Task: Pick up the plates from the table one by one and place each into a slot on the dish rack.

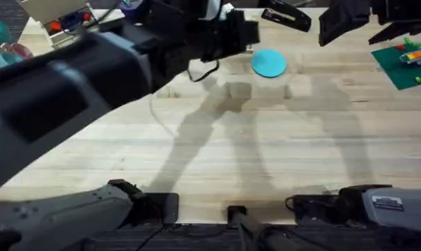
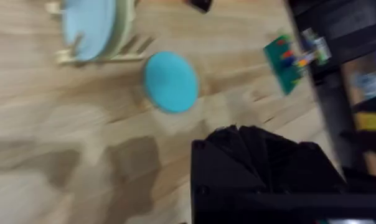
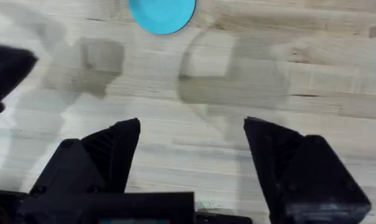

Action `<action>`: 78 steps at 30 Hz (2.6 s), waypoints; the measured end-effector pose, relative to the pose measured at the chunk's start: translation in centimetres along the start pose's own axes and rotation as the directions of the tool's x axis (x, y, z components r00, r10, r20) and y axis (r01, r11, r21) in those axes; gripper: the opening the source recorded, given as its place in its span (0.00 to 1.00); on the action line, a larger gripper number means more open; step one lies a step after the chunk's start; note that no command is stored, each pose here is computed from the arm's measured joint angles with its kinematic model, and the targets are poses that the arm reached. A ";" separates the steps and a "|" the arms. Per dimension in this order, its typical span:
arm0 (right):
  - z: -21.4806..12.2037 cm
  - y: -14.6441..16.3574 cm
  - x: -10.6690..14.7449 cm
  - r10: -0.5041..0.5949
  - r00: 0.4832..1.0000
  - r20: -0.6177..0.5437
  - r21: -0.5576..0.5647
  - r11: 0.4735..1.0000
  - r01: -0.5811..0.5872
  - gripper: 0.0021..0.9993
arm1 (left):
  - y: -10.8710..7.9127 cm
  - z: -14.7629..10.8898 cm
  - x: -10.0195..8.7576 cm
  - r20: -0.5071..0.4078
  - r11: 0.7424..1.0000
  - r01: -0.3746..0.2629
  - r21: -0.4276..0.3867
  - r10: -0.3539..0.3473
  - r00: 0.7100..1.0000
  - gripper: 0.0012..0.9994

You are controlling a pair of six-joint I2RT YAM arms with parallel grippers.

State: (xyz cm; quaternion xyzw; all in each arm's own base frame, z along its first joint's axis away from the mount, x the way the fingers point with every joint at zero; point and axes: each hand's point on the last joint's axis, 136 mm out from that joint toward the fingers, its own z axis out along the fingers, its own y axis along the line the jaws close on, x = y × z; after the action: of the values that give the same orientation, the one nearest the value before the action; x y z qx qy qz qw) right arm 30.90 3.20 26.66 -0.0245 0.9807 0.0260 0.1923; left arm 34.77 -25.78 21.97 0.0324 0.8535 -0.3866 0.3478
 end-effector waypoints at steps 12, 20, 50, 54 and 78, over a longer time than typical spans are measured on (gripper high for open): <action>0.0 0.0 0.0 0.000 1.000 0.000 0.000 1.000 0.000 1.00 | 1.4 7.3 1.2 -0.058 0.968 0.226 0.113 -0.221 0.974 0.04; 0.0 0.0 0.0 0.000 1.000 0.000 0.000 1.000 0.000 1.00 | 2.9 9.8 2.2 -0.073 0.954 0.274 0.119 -0.266 0.961 0.04; 0.0 0.0 0.0 -0.011 1.000 0.000 0.000 1.000 0.011 1.00 | 6.0 14.2 3.9 -0.050 0.933 0.340 0.119 -0.337 0.940 0.04; 0.0 0.0 0.0 -0.011 1.000 0.001 0.000 1.000 0.011 1.00 | 6.8 14.8 4.5 -0.055 0.932 0.345 0.108 -0.341 0.938 0.04; 0.0 0.0 -0.1 -0.012 1.000 0.003 0.000 1.000 0.012 1.00 | 8.7 16.4 5.9 -0.049 0.923 0.379 0.064 -0.376 0.925 0.04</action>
State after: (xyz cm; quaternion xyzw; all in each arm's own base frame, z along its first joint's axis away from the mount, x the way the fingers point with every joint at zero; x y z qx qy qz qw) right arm 30.97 3.21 26.69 -0.0301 0.9802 0.0250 0.1941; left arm 42.41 -32.14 5.21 -0.1130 0.8354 -0.4764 0.2499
